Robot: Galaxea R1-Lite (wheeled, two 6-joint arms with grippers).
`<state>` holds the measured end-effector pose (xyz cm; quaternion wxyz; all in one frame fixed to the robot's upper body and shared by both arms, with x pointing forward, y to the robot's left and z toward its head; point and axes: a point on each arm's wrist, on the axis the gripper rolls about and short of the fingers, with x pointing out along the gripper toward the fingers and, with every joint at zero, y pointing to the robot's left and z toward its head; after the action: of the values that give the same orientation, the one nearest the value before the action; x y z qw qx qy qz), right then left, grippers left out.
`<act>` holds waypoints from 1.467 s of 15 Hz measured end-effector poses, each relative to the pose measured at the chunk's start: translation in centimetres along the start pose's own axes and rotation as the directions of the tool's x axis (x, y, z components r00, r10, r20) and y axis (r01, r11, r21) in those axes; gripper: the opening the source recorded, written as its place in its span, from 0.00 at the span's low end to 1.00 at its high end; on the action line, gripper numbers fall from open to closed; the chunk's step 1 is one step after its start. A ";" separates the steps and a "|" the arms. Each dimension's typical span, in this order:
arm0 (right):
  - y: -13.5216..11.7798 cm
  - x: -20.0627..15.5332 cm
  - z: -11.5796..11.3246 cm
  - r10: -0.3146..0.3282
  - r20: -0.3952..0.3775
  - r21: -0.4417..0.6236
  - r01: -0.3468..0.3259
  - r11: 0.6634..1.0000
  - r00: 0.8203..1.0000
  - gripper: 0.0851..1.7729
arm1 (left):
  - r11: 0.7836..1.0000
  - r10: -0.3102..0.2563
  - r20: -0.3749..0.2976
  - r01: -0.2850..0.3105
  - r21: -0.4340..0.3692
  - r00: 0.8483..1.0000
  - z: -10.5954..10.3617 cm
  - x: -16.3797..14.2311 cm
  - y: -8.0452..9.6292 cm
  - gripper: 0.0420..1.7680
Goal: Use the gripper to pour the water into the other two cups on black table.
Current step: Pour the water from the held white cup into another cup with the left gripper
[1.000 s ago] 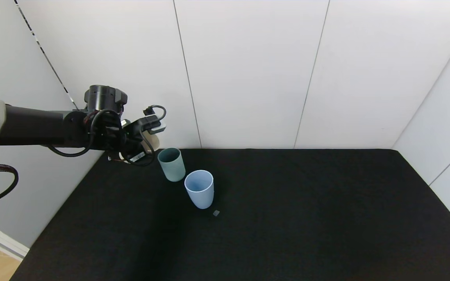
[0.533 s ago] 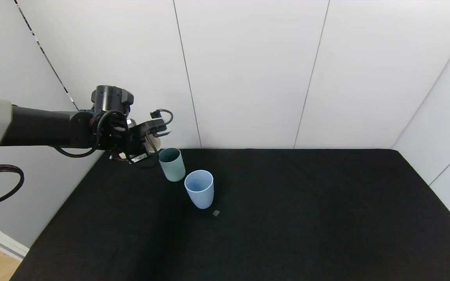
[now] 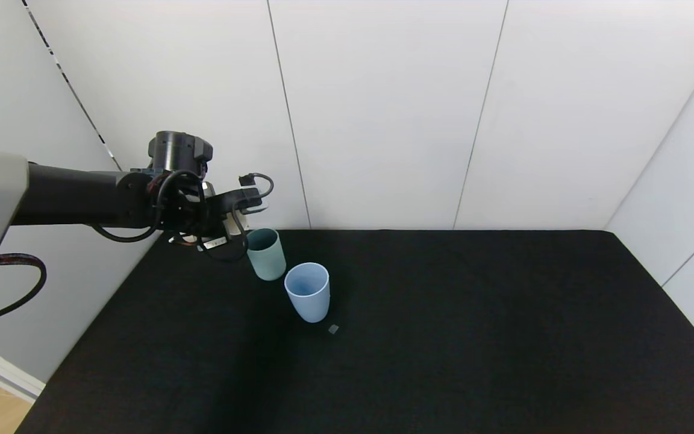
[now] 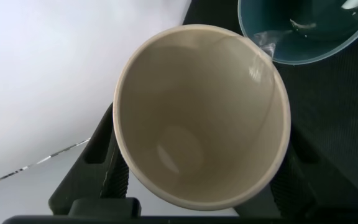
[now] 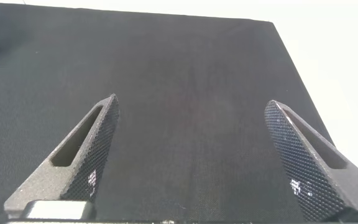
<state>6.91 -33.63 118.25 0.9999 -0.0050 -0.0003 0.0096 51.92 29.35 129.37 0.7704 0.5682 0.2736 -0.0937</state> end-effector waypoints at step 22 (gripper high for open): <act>0.0 0.0 0.0 0.000 0.000 0.000 0.000 1.000 1.000 0.96 | 0.998 0.023 -0.035 -0.021 0.057 0.999 0.1 -0.3 0.0 0.70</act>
<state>6.91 -33.63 118.25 0.9999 -0.0052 -0.0003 0.0096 51.73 29.18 129.56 0.7501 0.5943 0.2782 -0.0827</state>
